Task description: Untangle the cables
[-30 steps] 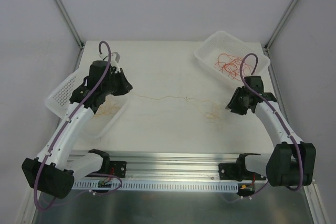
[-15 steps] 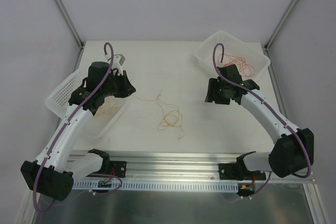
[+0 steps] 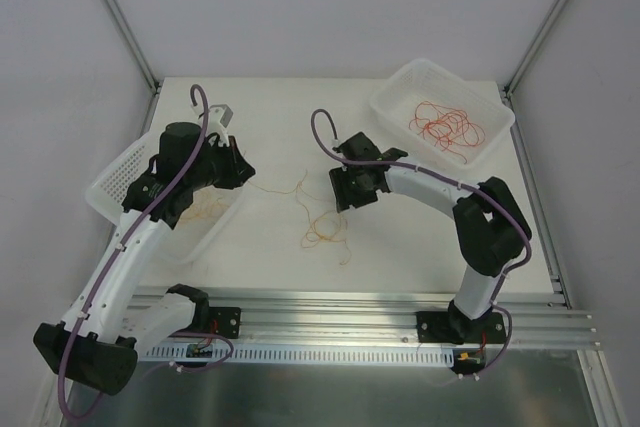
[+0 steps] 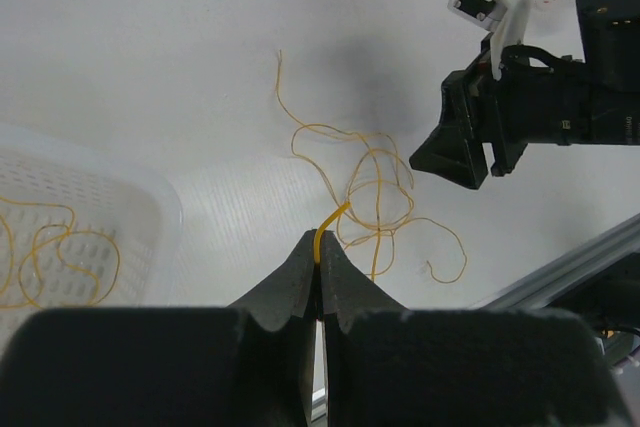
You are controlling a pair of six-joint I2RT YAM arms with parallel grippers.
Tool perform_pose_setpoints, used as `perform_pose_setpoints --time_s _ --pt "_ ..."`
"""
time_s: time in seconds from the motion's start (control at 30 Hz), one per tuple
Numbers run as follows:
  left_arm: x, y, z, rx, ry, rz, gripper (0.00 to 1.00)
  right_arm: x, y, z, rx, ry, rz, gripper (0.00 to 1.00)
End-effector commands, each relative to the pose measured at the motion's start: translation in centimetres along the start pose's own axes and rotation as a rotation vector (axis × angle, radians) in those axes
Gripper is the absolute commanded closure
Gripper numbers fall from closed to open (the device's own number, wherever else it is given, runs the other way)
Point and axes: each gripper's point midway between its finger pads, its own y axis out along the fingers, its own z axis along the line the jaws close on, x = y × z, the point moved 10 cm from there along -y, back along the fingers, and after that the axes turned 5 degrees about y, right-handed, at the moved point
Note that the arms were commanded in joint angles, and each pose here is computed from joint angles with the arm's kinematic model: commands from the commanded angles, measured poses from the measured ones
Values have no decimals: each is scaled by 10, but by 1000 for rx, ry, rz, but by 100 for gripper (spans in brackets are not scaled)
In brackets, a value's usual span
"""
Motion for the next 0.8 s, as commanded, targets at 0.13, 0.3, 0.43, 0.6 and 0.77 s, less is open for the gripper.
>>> perform_pose_setpoints --time_s 0.13,0.3,0.43,0.6,0.77 --pt "-3 -6 3 34 -16 -23 100 20 26 19 55 -73 -55 53" --pt "-3 -7 3 39 -20 -24 100 19 45 23 37 -77 -42 59" --pt "-3 -8 5 65 -21 -27 100 18 51 18 -18 -74 -62 75" --pt "3 -17 13 192 20 -59 100 28 7 -12 -142 -24 -165 99" --pt "12 -32 29 449 57 -67 100 33 -80 -73 -263 147 -266 99"
